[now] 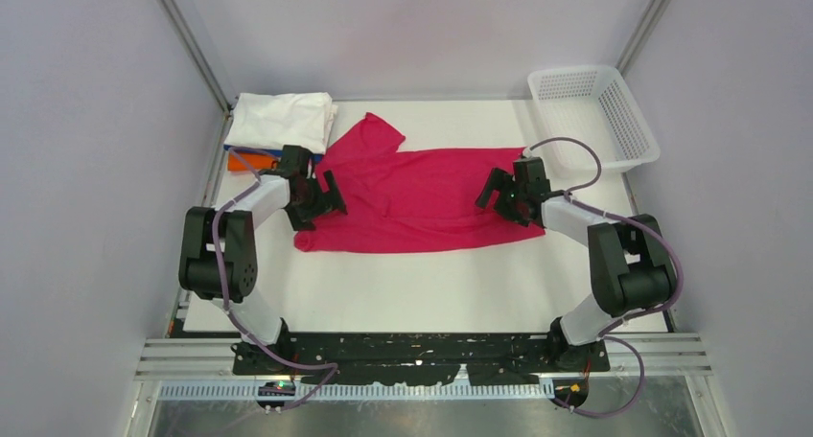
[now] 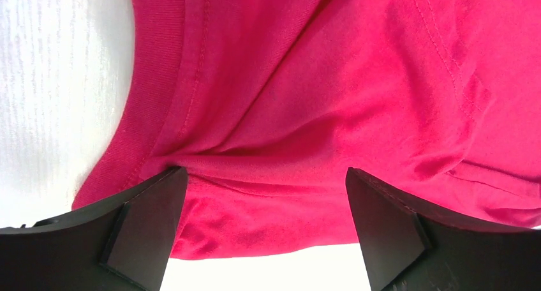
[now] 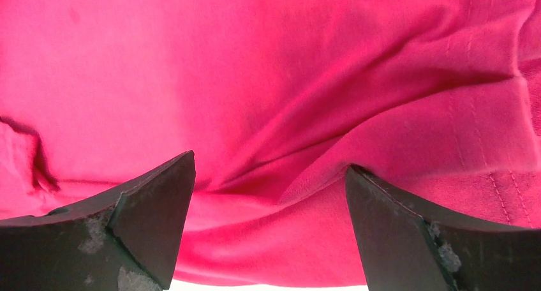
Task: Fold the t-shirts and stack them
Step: Fold the flattened tshirt in 1/3 of the way
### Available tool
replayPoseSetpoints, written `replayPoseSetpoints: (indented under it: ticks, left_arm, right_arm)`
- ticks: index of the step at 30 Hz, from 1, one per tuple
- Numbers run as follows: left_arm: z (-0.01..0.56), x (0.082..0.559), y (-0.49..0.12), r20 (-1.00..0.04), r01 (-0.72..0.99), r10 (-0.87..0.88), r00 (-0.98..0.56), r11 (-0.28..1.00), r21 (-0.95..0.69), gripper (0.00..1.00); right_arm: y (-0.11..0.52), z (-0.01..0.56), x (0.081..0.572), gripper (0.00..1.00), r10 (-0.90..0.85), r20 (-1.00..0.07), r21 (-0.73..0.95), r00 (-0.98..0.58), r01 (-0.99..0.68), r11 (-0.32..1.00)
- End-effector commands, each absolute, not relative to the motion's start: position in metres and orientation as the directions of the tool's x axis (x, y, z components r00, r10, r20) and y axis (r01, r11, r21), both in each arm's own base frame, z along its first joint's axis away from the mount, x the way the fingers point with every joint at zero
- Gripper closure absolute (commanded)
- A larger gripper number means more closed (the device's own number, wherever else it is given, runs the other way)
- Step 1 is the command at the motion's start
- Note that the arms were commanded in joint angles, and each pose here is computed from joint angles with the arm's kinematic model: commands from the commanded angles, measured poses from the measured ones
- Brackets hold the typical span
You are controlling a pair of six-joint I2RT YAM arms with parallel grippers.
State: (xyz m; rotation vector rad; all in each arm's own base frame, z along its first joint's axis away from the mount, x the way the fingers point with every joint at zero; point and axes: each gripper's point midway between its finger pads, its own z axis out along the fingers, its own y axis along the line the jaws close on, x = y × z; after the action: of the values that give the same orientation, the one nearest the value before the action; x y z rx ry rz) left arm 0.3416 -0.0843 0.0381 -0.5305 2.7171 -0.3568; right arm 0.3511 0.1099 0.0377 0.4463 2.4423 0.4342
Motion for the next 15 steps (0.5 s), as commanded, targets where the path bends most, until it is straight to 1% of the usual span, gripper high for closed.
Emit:
replayPoseSetpoints:
  ticks: [1, 3, 4, 9, 15]
  left_arm:
    - [0.041, 0.346, -0.088, -0.29, -0.303, -0.396, -0.871, 0.899, -0.317, 0.0]
    - [0.041, 0.345, -0.084, -0.294, -0.316, -0.402, -0.867, 0.901, -0.298, 0.0]
    - [0.041, 0.346, -0.082, -0.296, -0.32, -0.403, -0.866, 0.902, -0.291, 0.0]
    - [0.046, 0.346, -0.079, -0.305, -0.328, -0.407, -0.861, 0.902, -0.279, 0.0]
    - [0.065, 0.347, -0.077, -0.346, -0.326, -0.416, -0.841, 0.9, -0.289, 0.0]
  right_arm:
    - [0.111, 0.054, 0.396, 0.04, 0.454, -0.58, 0.424, -0.676, 0.226, 0.877]
    - [0.113, 0.055, 0.406, 0.04, 0.455, -0.574, 0.421, -0.681, 0.231, 0.877]
    - [0.11, 0.058, 0.415, 0.05, 0.457, -0.588, 0.405, -0.667, 0.246, 0.88]
    - [0.106, 0.068, 0.43, 0.05, 0.459, -0.594, 0.378, -0.66, 0.275, 0.884]
    - [0.108, 0.086, 0.449, 0.05, 0.465, -0.612, 0.395, -0.64, 0.263, 0.88]
